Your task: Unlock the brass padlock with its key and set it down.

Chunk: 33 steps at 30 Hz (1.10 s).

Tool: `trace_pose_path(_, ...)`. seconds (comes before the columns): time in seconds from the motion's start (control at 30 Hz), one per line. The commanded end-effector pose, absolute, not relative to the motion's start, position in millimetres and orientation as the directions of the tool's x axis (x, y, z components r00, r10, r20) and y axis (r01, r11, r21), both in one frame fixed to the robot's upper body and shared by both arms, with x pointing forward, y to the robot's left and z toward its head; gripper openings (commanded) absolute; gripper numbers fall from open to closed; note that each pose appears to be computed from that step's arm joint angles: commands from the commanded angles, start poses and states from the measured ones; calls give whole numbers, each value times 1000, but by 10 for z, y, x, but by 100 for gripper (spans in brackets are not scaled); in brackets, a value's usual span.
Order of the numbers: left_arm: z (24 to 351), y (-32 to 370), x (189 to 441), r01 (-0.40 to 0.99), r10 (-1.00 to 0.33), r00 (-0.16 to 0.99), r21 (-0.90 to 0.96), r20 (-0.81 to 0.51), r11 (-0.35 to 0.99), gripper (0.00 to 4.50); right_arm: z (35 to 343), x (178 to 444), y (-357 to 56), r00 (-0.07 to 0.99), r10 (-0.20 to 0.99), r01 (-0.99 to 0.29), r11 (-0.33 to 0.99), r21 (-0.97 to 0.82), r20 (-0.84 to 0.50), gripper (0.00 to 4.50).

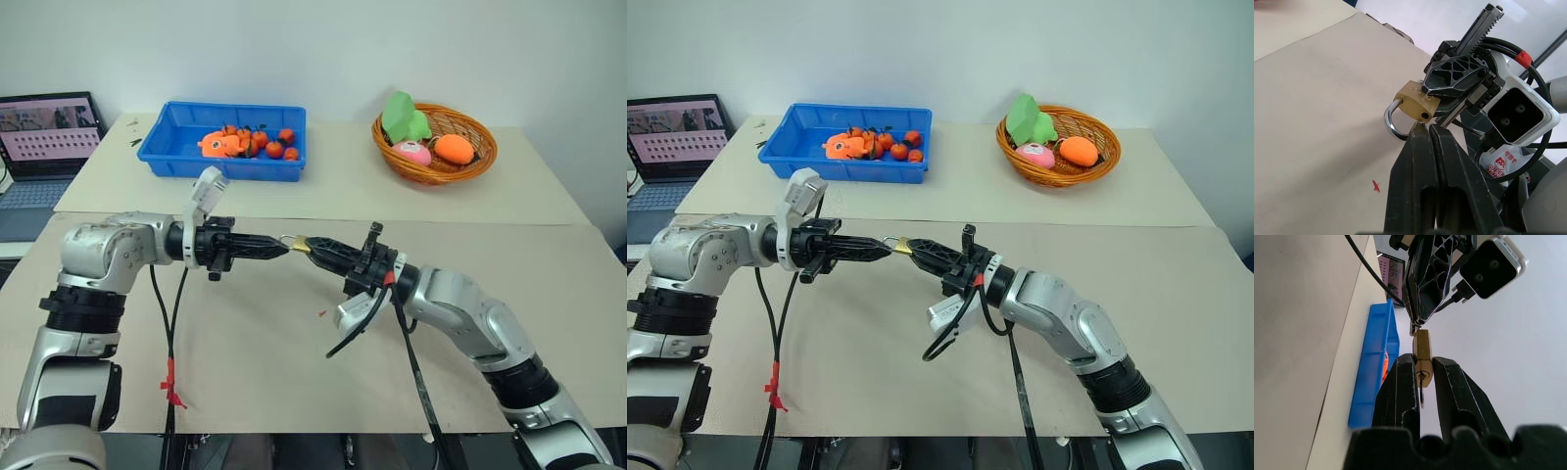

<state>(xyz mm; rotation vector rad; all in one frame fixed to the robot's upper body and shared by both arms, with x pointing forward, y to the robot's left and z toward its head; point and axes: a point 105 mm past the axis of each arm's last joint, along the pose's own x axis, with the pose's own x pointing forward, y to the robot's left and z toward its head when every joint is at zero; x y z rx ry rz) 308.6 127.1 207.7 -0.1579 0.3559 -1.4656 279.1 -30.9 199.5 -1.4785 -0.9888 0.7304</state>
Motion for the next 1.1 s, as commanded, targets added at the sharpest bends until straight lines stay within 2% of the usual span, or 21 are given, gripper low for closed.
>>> trace_pose_path(0.03,2181,1268,3103,958,-989,75,-267,-127,107,6,2193,2734,-322,431,889,222,64,-973,157,8)
trace_pose_path(0.47,2159,1254,3126,956,-989,78,-271,-124,110,6,2251,2694,-360,437,884,218,73,-973,164,8)
trace_pose_path(1.1,2183,1229,3186,958,-988,104,-257,-114,130,6,2093,2555,-276,424,900,90,71,-993,103,8)
